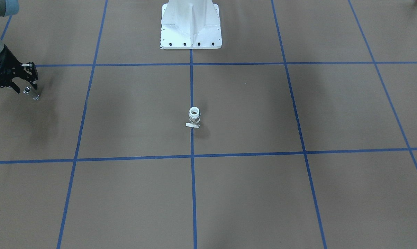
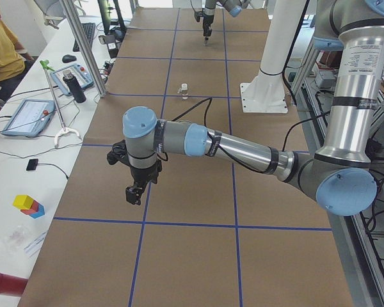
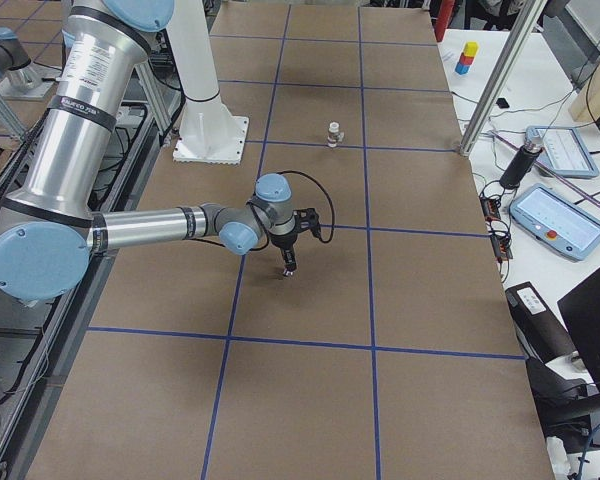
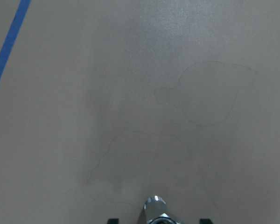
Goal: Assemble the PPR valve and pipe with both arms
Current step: 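Lower the right gripper onto the silver pipe fitting and grasp it, then carry the silver fitting with the right gripper over the white valve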
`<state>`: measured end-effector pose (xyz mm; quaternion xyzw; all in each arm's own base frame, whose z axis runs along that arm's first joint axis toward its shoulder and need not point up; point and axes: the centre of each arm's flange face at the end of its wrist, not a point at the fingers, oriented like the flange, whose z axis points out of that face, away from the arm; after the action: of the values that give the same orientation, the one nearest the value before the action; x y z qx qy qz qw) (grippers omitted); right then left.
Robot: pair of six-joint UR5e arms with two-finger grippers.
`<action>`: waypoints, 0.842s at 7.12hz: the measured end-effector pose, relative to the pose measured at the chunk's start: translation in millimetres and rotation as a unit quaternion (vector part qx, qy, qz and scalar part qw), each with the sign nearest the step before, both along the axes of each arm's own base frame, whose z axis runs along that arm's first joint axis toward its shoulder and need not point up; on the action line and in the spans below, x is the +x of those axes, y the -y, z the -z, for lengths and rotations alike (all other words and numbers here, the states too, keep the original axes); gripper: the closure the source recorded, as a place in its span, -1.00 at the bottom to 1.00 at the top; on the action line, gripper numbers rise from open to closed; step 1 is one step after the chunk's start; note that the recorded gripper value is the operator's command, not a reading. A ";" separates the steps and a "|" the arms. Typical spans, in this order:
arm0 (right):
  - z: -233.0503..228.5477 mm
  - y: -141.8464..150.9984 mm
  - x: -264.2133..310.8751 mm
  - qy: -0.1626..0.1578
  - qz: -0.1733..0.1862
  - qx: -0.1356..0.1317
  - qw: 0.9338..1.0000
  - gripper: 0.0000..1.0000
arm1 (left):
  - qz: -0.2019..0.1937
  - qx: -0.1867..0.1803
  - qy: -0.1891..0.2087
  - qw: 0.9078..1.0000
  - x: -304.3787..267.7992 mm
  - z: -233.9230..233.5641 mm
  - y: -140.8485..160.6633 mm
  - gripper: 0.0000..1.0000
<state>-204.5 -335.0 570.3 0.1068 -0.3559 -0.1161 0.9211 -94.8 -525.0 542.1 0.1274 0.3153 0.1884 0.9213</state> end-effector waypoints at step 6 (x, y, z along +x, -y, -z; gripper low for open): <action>-9.5 0.4 -2.9 -0.006 0.004 -0.004 1.000 0.98 | 0.000 -0.001 0.000 1.000 -0.9 -1.5 -1.7 -1.00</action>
<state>-207.4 -335.5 579.8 0.1011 -0.3514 -0.1189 0.9231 -95.7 -523.3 543.6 0.1267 0.3156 0.1876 0.9215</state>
